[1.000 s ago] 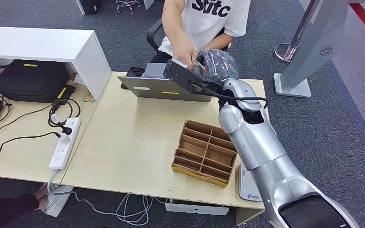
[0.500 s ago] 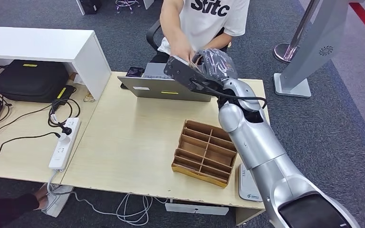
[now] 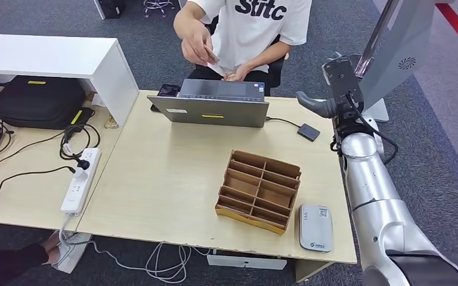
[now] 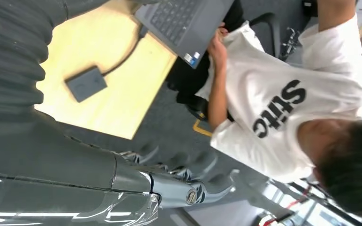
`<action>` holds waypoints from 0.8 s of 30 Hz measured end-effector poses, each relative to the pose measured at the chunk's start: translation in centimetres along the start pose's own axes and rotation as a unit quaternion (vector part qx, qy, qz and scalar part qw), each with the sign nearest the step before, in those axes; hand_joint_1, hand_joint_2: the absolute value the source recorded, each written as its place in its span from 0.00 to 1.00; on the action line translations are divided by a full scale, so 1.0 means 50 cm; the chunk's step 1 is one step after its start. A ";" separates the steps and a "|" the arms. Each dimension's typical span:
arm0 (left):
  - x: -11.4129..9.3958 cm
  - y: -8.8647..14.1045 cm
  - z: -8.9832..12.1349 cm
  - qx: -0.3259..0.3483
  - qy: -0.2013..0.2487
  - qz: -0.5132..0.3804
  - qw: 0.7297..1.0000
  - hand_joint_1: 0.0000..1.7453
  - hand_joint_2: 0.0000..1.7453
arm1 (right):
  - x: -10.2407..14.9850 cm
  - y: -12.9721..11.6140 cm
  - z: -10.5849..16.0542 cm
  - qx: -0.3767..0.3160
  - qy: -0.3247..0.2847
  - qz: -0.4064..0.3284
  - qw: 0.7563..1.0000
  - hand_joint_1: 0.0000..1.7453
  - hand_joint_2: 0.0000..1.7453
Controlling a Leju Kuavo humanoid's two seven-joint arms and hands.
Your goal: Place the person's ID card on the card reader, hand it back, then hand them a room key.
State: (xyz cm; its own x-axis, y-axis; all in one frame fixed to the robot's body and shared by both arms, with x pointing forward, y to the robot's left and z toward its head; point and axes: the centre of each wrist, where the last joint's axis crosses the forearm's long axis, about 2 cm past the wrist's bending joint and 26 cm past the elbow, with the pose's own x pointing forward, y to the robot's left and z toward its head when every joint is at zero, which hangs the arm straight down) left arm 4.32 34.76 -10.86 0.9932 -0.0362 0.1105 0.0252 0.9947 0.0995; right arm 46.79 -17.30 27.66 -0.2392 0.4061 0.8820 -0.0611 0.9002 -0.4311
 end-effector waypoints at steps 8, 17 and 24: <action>0.005 0.001 0.000 0.001 -0.003 0.004 1.000 0.00 1.00 | -0.046 -0.034 0.010 -0.025 0.037 -0.106 0.993 0.00 1.00; 0.005 -0.002 0.000 -0.001 -0.002 0.003 1.000 0.00 1.00 | -0.248 -0.143 0.098 -0.140 0.082 -0.347 0.924 0.00 1.00; 0.003 -0.007 0.000 0.000 -0.001 0.009 1.000 0.00 1.00 | -0.503 -0.163 0.367 -0.202 0.111 -0.492 0.840 0.00 1.00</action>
State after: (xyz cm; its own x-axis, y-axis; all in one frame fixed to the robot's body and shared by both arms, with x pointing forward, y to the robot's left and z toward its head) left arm 4.47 34.42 -10.88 0.9932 -0.0188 0.1146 0.0076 0.9952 0.0973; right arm 35.52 -37.74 5.51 -0.0758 -0.5865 0.8064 0.2213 0.7787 0.5871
